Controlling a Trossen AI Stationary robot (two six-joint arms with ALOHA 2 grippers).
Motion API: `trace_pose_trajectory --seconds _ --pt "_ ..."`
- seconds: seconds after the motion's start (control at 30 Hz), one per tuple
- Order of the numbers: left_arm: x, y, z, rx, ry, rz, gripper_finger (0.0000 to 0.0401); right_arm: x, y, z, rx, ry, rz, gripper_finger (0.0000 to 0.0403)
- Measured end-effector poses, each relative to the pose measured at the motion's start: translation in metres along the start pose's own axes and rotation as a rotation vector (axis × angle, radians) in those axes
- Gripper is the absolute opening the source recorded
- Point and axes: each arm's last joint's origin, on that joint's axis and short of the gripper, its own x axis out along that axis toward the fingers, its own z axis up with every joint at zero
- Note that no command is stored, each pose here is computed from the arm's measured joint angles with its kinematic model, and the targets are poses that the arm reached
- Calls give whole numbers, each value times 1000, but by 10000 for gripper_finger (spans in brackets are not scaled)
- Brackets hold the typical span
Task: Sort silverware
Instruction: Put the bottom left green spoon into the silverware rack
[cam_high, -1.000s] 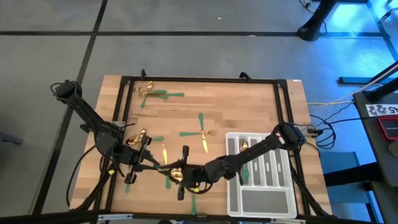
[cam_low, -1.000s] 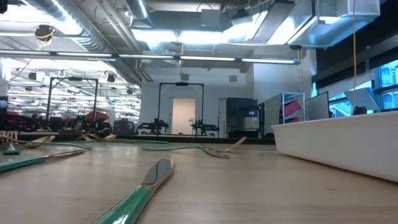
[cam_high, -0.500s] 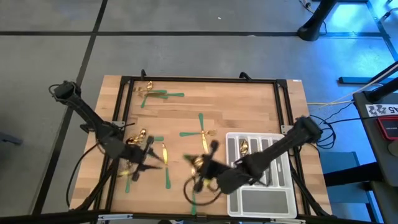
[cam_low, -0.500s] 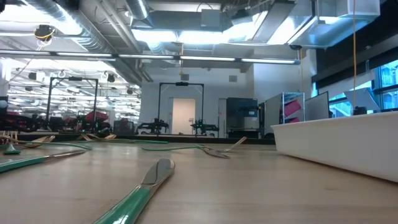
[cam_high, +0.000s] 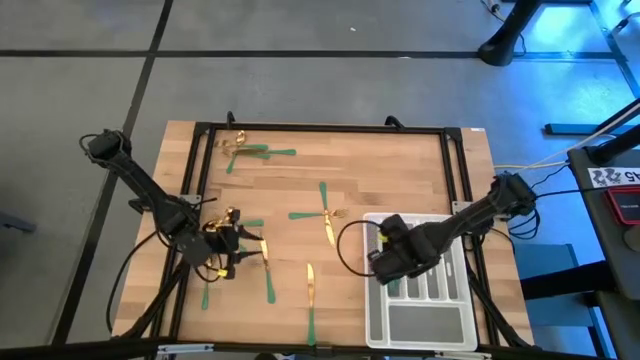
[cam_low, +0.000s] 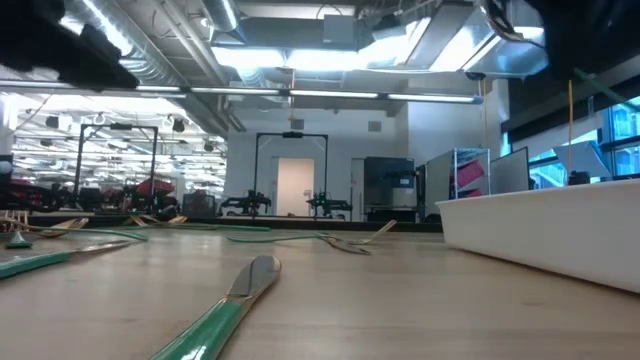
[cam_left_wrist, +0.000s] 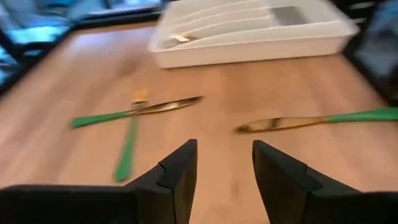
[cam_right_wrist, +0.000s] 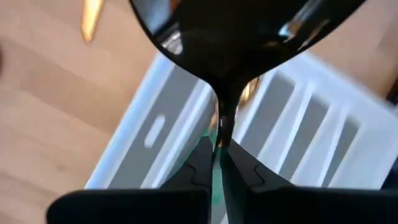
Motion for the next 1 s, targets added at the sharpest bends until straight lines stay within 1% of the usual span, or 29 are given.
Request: trace_pose_trajectory --seconds 0.07,0.13,0.27,0.37,0.43,0.57,0.7,0.8,1.0 --pt "1 3 -8 -14 -2 57 145 11 -4 -4 28 40 43 9" --pt "2 5 -16 -44 4 87 145 24 -7 -8 62 88 90 9" --pt "3 9 -31 -98 26 102 145 47 -20 -8 144 155 190 9" --pt "4 11 -39 -132 34 118 145 71 -24 -6 184 197 215 9" --pt "4 12 -41 -147 36 127 145 83 -25 -3 205 236 251 9" --pt "4 12 -41 -149 34 126 145 105 -33 3 224 276 222 9" --pt "4 12 -41 -149 34 127 145 116 -40 8 249 300 189 13" --pt "4 12 -41 -149 34 127 145 119 -41 11 260 316 184 28" --pt "4 12 -41 -151 34 127 145 118 -41 10 243 342 188 70"
